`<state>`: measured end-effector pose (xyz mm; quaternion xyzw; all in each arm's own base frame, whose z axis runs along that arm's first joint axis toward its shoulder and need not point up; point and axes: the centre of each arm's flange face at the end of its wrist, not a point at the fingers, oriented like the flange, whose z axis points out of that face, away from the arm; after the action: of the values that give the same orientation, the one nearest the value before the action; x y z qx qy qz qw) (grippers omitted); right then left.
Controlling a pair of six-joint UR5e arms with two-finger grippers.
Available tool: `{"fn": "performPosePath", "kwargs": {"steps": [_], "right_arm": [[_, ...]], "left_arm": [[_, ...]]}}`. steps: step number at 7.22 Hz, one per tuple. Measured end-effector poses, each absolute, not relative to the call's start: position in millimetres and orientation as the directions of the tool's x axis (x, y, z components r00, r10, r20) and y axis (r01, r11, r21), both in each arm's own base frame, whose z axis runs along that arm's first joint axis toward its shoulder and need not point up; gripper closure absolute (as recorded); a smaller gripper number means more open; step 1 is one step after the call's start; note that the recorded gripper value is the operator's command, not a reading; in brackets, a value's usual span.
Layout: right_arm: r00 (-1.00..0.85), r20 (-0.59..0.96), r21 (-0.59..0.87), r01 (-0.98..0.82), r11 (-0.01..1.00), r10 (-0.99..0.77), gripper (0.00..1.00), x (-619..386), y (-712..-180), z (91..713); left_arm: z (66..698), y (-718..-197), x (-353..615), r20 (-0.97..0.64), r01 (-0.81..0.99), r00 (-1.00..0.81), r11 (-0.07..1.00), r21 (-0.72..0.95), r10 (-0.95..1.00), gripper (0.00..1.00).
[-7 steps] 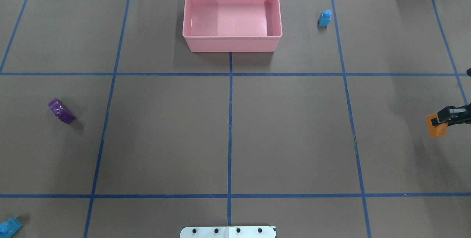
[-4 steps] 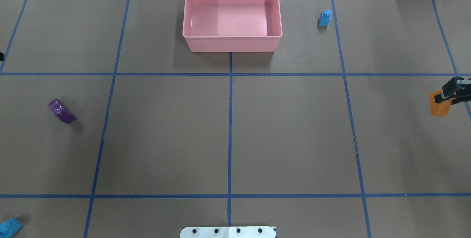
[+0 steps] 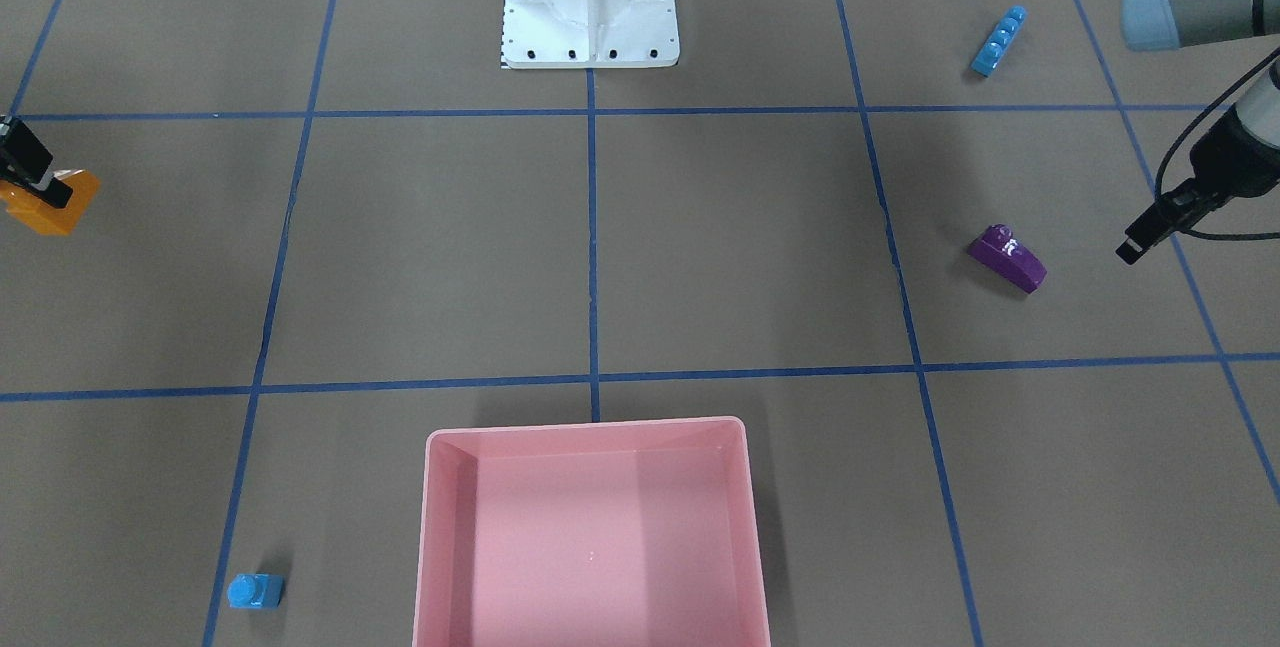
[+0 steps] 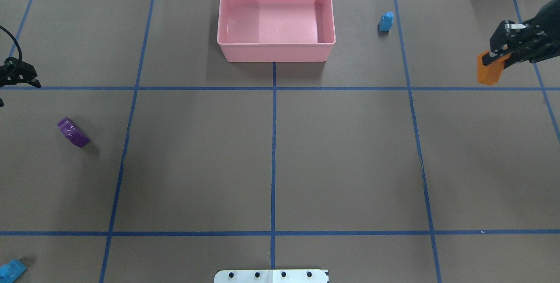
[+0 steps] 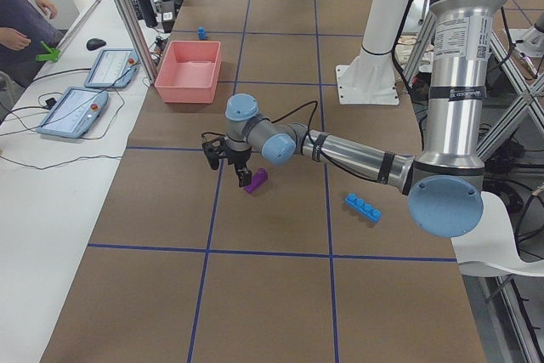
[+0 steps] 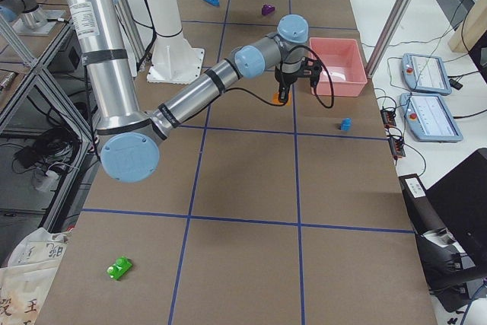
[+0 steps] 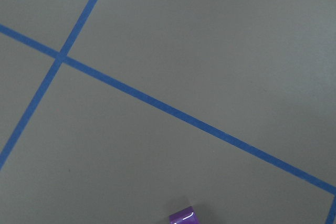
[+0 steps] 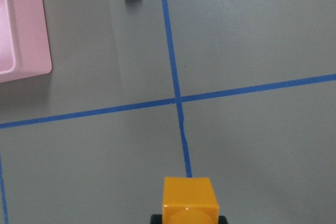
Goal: Put all blocks into box
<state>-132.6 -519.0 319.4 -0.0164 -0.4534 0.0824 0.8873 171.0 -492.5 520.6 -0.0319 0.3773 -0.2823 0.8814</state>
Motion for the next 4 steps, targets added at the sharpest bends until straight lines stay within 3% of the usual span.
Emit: {"fn": "performPosePath", "kwargs": {"steps": [4], "right_arm": [[0.610,0.774,-0.103,-0.142,0.985,0.168,1.00,-171,-563,223]], "left_arm": [[527,-463,263,-0.571,0.550,0.576,0.794,-0.259,-0.585,0.03]]}}
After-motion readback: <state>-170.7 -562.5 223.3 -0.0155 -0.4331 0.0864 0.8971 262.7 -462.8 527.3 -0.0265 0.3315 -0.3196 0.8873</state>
